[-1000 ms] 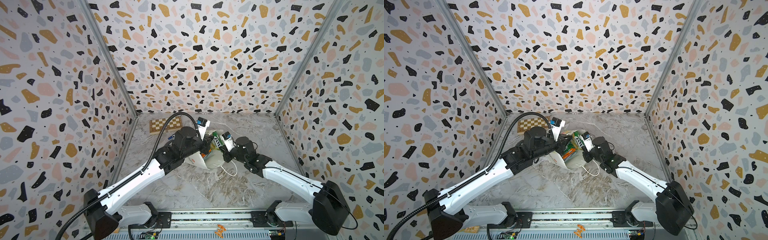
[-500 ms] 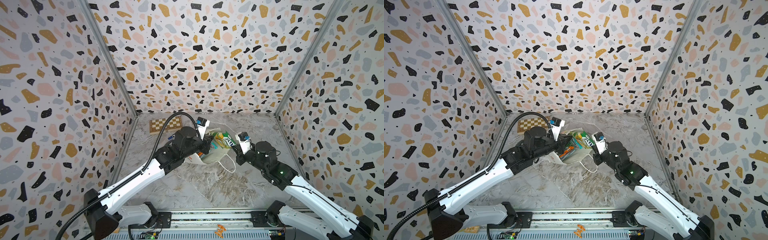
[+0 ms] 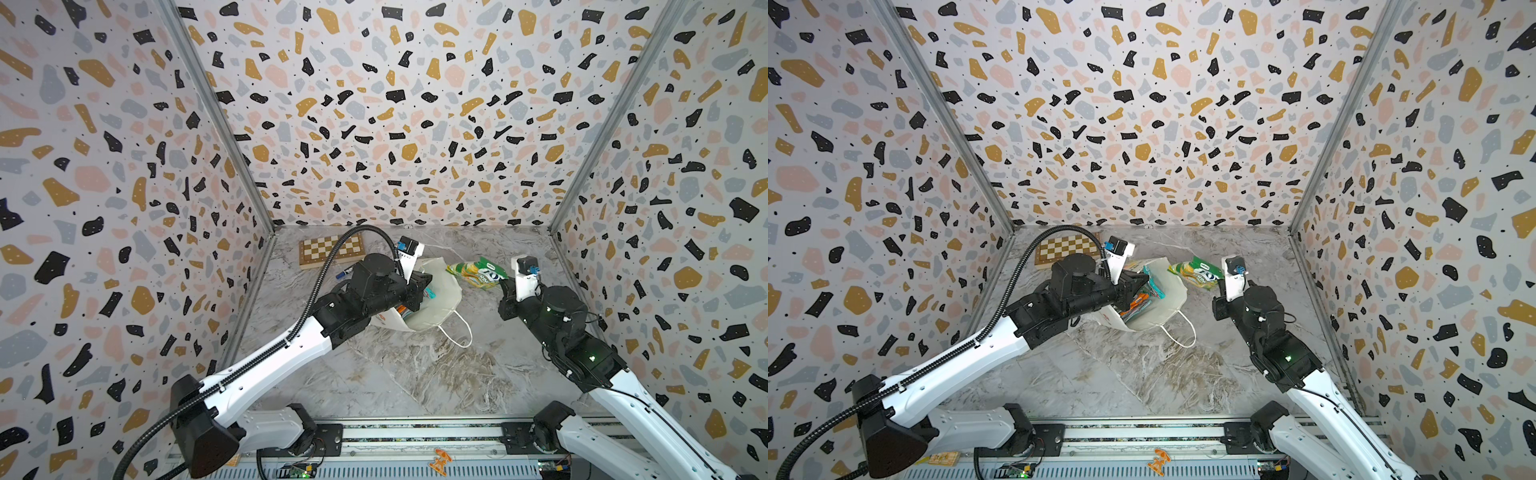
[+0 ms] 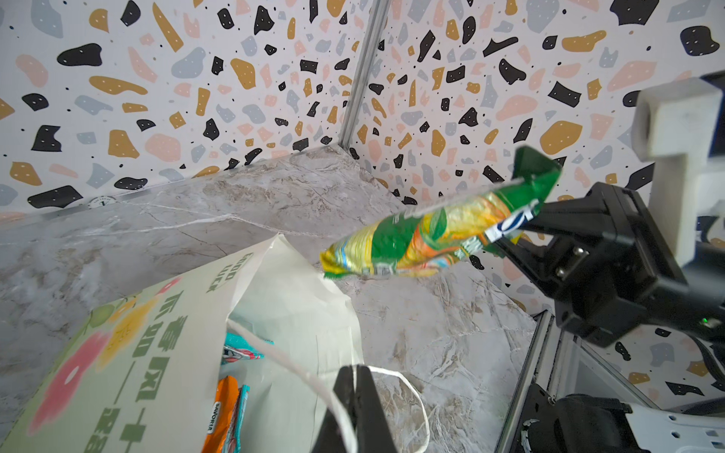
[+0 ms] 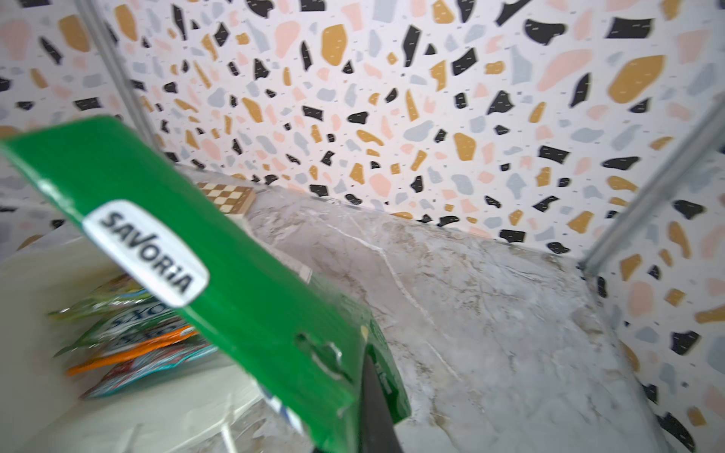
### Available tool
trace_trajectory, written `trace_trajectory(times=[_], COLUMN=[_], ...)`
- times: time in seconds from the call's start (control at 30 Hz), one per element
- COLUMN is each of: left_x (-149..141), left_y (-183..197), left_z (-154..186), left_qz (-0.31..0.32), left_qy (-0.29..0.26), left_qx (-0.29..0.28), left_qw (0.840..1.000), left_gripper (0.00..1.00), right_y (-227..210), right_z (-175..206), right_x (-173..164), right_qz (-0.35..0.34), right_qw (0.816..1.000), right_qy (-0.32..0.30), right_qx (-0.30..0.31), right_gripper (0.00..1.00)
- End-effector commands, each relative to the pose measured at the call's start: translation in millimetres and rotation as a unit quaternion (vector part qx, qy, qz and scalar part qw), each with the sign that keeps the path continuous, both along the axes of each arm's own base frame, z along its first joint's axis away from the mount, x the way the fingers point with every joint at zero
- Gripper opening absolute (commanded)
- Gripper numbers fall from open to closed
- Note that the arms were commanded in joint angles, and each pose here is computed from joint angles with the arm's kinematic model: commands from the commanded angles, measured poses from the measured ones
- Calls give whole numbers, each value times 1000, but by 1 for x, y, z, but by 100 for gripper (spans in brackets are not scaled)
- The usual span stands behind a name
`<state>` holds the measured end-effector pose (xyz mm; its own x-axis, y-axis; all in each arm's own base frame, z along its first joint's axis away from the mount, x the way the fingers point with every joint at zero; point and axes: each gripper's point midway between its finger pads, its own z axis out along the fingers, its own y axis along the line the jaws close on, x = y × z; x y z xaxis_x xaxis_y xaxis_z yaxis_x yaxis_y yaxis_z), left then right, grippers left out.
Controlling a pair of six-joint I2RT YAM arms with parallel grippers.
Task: Take the snacks out of the paper bag
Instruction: Pick up the snack from the paper bag, then place the snack at the top-right of the table.
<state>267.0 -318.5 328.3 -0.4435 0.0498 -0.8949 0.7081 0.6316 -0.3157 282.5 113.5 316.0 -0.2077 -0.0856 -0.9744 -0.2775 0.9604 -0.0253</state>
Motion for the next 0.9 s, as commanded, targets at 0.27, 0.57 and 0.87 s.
trace_trajectory(times=[0.27,0.57,0.87], left_x=[-6,-9,-10], left_y=[-9,-10,-10], left_z=[24,26,26], left_qz=[-21,-26,-30], left_qy=[-25,-28,-33], left_qx=[-26,-25,-23], left_qw=[999,999,999], left_gripper=[0,0,0], right_y=[-47,-33,-20], right_z=[-20,-71,-126], right_x=[50,101,146], right_qz=[-32,9,36], right_qw=[992,977,957], right_qy=[72,134,185], right_qx=[100,163,220], right_gripper=[0,0,0])
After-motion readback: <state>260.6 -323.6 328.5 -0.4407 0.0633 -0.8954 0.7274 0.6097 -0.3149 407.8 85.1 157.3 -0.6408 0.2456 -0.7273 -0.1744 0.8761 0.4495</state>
